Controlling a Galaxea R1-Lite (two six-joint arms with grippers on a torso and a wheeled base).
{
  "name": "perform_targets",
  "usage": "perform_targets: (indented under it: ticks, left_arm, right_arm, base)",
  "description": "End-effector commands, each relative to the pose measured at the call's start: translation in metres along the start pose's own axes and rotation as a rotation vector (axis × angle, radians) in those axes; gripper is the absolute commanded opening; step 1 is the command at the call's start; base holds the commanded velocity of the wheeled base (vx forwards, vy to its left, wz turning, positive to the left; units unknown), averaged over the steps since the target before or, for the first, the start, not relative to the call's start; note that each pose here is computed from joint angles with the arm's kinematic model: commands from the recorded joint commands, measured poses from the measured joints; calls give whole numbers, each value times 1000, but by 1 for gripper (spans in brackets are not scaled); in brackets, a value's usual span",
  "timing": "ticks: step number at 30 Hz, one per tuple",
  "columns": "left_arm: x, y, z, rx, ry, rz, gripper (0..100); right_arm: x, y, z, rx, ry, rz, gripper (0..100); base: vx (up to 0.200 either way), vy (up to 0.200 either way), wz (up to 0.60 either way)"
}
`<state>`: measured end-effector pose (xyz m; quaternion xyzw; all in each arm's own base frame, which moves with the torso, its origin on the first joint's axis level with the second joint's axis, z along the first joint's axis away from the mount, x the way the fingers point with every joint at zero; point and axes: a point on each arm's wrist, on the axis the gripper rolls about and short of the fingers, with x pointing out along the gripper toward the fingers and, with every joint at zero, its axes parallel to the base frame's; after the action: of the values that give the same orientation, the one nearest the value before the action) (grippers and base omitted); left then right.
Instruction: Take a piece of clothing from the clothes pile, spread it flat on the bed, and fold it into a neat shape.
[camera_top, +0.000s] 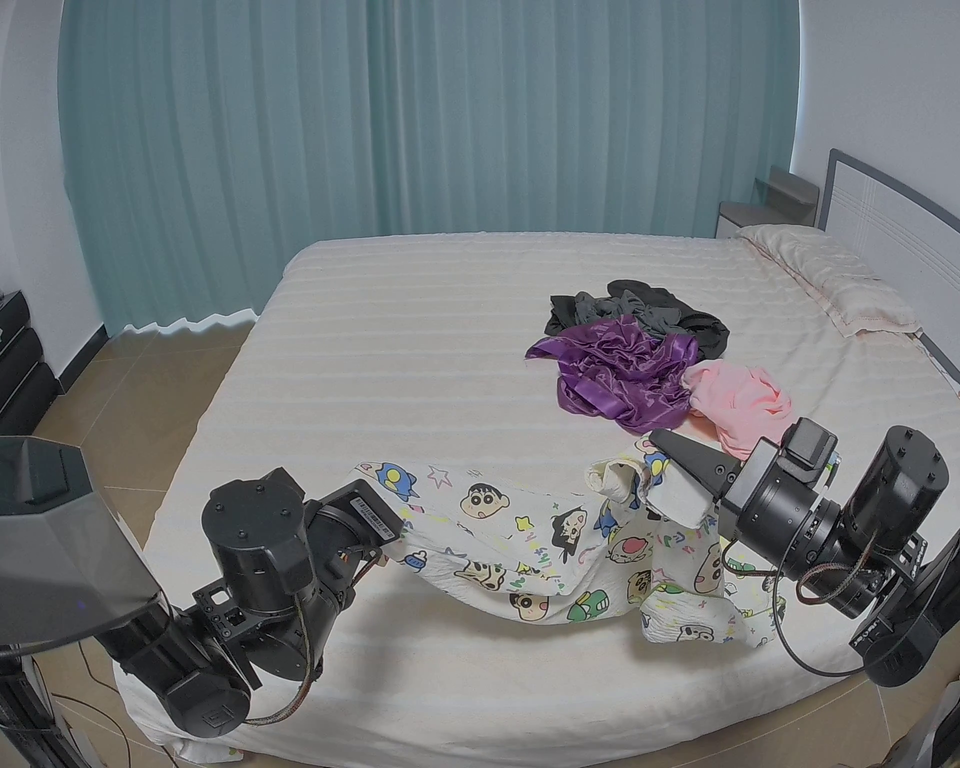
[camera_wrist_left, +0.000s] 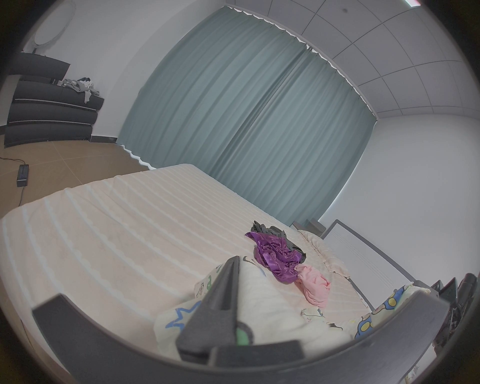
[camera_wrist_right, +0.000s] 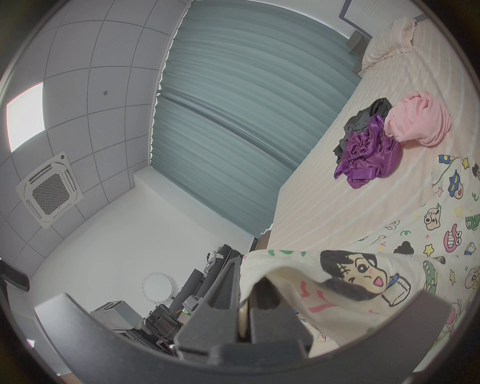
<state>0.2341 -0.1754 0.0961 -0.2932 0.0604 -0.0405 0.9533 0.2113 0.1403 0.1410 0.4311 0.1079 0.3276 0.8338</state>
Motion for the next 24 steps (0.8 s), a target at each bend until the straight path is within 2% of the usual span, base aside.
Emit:
perform_targets:
  ticks: [1,13,18,22,24]
  left_arm:
    - [0,0,0,-1,-2,1,0]
    - [0,0,1,-1,-3,0,0]
    - [-1,0,6,-9,-17,0,0]
    - [-6,-3,23,-38,-63,-18,0]
    - [-10,-4,27,-29,-66,-27,0]
  right_arm:
    - [0,0,0,-1,-4,6,0]
    - [-1,3,2,-3,-12,15,0]
    - [-5,5,8,-8,-34,21,0]
    - [-11,7,19,-18,-79,21,0]
    - [-14,7,25,-30,-109,19,0]
  base:
    - [0,200,0]
    - [0,200,0]
    - [0,0,0]
    - [0,0,0]
    - [-200,0,0]
